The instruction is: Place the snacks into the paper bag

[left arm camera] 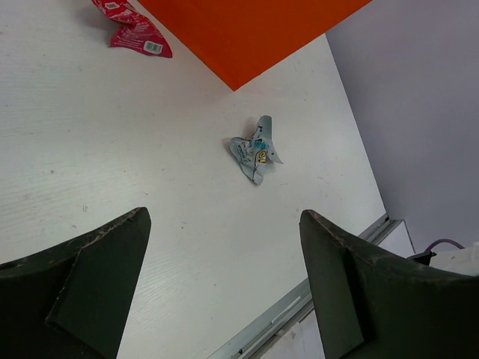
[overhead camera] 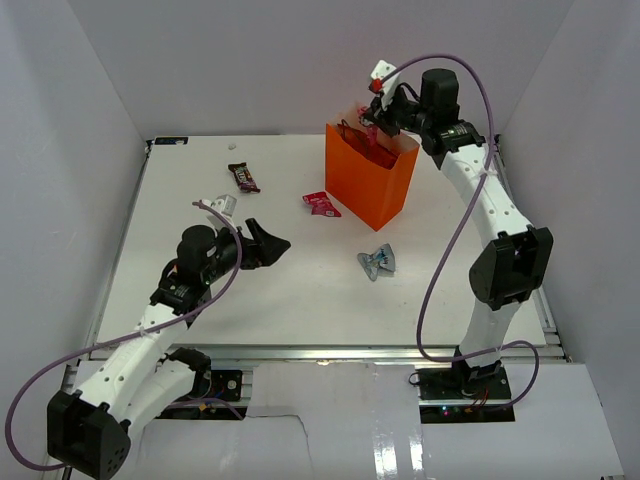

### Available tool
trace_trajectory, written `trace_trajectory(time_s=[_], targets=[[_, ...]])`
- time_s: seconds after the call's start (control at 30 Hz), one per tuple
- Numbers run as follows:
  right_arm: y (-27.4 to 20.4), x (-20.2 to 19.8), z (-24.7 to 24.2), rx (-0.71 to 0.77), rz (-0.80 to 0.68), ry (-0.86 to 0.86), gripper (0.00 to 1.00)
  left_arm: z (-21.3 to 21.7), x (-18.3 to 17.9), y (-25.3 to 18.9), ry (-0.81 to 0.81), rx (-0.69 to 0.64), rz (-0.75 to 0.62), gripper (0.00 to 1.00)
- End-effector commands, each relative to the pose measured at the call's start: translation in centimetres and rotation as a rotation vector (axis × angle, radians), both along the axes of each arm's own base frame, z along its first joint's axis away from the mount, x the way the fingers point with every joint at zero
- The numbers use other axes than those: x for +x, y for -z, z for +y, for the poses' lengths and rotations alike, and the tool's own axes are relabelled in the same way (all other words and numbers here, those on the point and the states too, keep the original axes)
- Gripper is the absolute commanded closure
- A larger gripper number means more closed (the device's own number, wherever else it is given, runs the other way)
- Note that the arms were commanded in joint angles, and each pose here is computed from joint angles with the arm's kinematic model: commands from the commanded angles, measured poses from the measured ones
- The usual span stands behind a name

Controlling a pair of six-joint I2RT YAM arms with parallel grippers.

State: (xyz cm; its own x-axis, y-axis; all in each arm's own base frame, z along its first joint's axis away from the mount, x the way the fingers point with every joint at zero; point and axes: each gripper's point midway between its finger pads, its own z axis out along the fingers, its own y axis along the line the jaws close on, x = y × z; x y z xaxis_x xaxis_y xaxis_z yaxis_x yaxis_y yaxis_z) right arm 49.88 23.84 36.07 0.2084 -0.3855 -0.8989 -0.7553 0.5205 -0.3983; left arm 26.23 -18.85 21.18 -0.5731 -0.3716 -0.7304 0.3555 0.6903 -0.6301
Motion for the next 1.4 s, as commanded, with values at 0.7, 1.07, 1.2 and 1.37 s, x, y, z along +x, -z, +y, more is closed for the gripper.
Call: trace_trajectory(time_s=[0.7, 1.07, 1.2, 1.37], targets=[[2.1, 2.8, -2.2, -0.260, -0.188, -0.090, 0.54, -0.2, 0.4, -0.4, -0.022, -0.060, 0.005, 0.04], [-6.1, -3.5, -3.4, 0.042, -0.046, -0.067, 0.41, 1.2, 4.7, 0.0, -0.254, -0.078, 0.143, 0.02], [-5.9, -7.6, -4.9, 0.132, 0.086, -0.087, 0.28, 3.8, 8.0, 1.1, -0.488, -0.069, 0.244, 0.04], [0.0, -14.0, -6.8, 0.136, 0.237, -0.180, 0.27, 8.1, 14.3, 3.7, -0.719, -0.035, 0.382, 0.06]])
